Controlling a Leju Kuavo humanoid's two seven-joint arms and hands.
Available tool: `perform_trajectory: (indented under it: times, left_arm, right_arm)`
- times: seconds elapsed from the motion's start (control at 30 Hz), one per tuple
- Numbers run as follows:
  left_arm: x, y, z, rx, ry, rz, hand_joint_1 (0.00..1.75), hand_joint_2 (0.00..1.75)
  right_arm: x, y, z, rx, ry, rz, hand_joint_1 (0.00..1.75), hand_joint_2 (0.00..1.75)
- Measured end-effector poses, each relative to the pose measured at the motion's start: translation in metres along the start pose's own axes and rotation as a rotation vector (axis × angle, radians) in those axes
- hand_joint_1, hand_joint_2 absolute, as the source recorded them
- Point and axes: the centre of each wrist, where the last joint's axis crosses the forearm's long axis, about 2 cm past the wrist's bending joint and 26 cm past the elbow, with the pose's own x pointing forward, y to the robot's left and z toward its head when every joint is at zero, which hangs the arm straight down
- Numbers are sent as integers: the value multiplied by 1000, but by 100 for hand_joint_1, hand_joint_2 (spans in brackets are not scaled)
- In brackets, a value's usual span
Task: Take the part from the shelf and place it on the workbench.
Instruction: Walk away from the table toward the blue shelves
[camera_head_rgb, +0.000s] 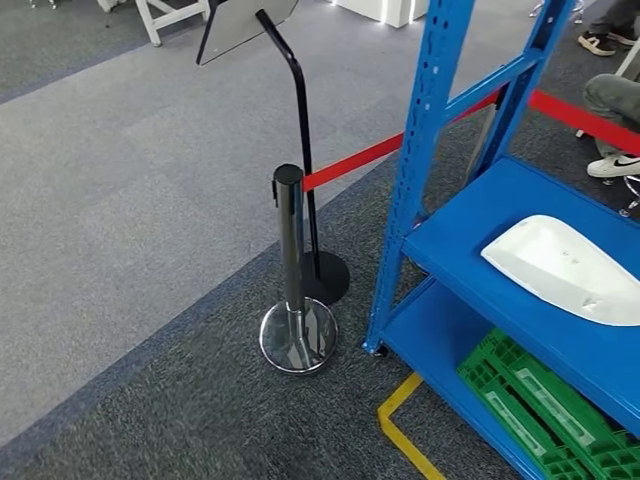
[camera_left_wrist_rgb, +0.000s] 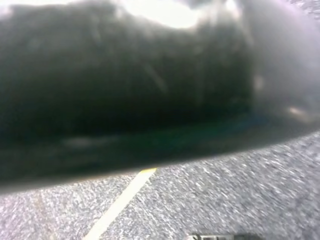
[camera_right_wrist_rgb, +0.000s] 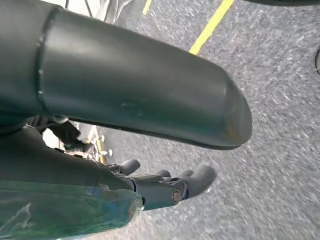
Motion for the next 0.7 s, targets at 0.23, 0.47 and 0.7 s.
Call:
perform_trajectory:
  times: [0.23, 0.47, 0.7]
  left_arm:
    - [-2, 1, 1, 1, 5, 0, 0, 0]
    - [-2, 2, 0, 5, 5, 2, 0, 0]
    - [-3, 1, 1, 1, 9, 2, 0, 0]
  right_arm:
    - [0, 2, 0, 6, 4, -6, 0, 0]
    - [-1, 2, -1, 18, -2, 2, 0, 0]
    - [2, -1, -3, 20, -14, 6, 0, 0]
